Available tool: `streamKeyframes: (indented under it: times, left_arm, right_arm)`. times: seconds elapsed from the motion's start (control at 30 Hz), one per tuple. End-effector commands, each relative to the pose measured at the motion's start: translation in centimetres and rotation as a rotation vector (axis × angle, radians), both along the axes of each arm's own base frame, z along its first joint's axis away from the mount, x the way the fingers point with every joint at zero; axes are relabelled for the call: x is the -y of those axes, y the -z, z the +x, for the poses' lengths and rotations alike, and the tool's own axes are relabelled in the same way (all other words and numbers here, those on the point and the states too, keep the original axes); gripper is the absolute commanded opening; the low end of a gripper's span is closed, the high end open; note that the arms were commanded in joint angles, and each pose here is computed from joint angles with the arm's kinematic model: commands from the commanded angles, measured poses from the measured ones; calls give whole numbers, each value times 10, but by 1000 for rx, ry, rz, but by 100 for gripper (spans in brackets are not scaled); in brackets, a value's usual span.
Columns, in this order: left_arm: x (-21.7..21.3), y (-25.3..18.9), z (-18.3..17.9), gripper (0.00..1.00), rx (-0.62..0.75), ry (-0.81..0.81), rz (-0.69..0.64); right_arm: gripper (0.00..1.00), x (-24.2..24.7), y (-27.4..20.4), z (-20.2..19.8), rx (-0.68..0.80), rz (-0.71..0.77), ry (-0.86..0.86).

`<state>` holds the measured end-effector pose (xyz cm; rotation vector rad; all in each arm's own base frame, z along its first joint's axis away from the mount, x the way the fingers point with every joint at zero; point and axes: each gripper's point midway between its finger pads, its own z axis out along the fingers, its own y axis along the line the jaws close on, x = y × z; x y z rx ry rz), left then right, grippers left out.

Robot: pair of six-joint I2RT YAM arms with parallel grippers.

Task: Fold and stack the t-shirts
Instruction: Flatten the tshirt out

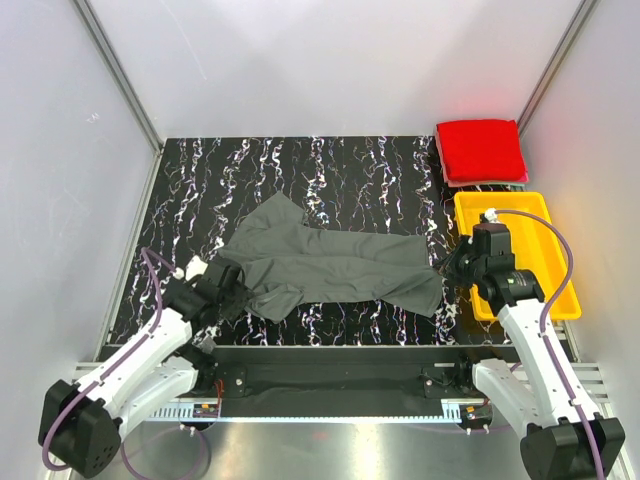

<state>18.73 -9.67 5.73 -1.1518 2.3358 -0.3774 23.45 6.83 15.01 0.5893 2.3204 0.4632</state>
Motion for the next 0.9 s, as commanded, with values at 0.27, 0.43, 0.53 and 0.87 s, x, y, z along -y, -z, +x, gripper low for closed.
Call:
streamKeyframes:
  times: [0.27, 0.43, 0.53, 0.87]
  left_arm:
    - [7, 0, 11, 32, 46, 14, -18]
    - [9, 4, 3, 32, 26, 37, -30]
    - [5, 4, -4, 37, -13, 39, -1]
    - [13, -20, -2, 33, 36, 29, -37]
  right_arm:
    - [0, -3, -12, 12, 56, 3, -18]
    - [0, -3, -10, 13, 49, 6, -19]
    - [0, -3, -9, 13, 48, 4, -19]
    - [0, -3, -7, 12, 43, 4, -18]
